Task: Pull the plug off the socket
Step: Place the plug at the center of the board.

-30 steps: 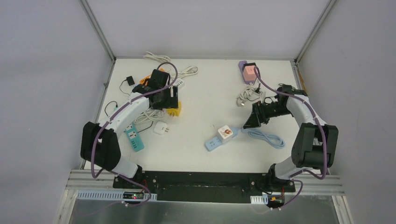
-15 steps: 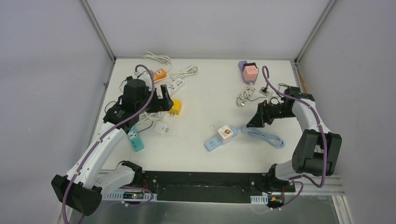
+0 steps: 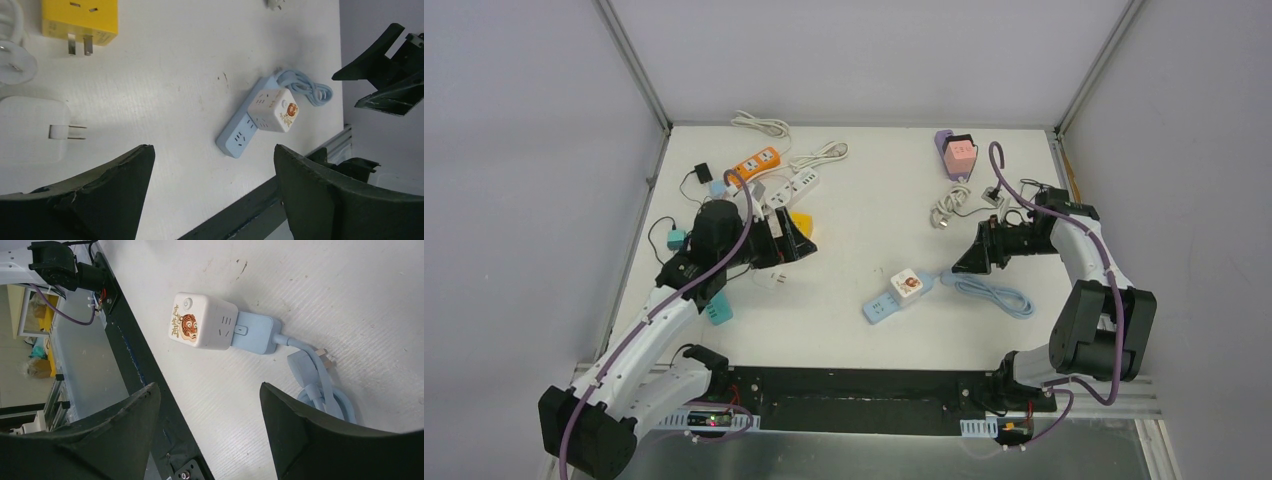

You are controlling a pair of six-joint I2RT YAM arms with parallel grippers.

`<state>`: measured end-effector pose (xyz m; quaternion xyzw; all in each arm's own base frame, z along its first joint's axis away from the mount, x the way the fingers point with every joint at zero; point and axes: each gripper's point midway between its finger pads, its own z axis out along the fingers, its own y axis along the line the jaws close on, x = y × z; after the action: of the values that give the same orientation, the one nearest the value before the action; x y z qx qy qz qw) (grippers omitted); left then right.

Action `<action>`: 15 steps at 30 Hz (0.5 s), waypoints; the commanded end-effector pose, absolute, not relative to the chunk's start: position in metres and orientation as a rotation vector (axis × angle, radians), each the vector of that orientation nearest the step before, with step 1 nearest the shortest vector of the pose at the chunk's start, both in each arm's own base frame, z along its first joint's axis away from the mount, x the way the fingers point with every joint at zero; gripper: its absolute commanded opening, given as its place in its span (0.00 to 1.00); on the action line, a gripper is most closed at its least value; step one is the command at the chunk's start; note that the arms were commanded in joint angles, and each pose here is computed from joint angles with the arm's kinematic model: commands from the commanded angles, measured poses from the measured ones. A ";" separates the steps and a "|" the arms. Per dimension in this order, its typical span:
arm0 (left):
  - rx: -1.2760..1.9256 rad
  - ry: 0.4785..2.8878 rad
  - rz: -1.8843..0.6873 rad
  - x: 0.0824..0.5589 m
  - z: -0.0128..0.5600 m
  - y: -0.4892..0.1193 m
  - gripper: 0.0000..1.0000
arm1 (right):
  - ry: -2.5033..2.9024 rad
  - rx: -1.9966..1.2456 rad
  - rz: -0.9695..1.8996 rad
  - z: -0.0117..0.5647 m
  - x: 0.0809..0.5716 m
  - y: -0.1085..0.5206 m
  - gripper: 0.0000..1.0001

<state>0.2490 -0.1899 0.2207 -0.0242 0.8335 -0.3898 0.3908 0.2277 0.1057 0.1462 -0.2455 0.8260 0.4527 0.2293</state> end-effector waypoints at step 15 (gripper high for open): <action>-0.136 2.060 -1.219 0.237 0.206 -0.223 0.90 | 2.445 -1.005 0.897 0.163 0.225 0.135 0.76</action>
<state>0.2327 -0.2111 0.1912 -0.0600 0.8202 -0.4517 0.3460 0.2259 0.1262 0.1519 -0.3217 0.8493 0.3770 0.1817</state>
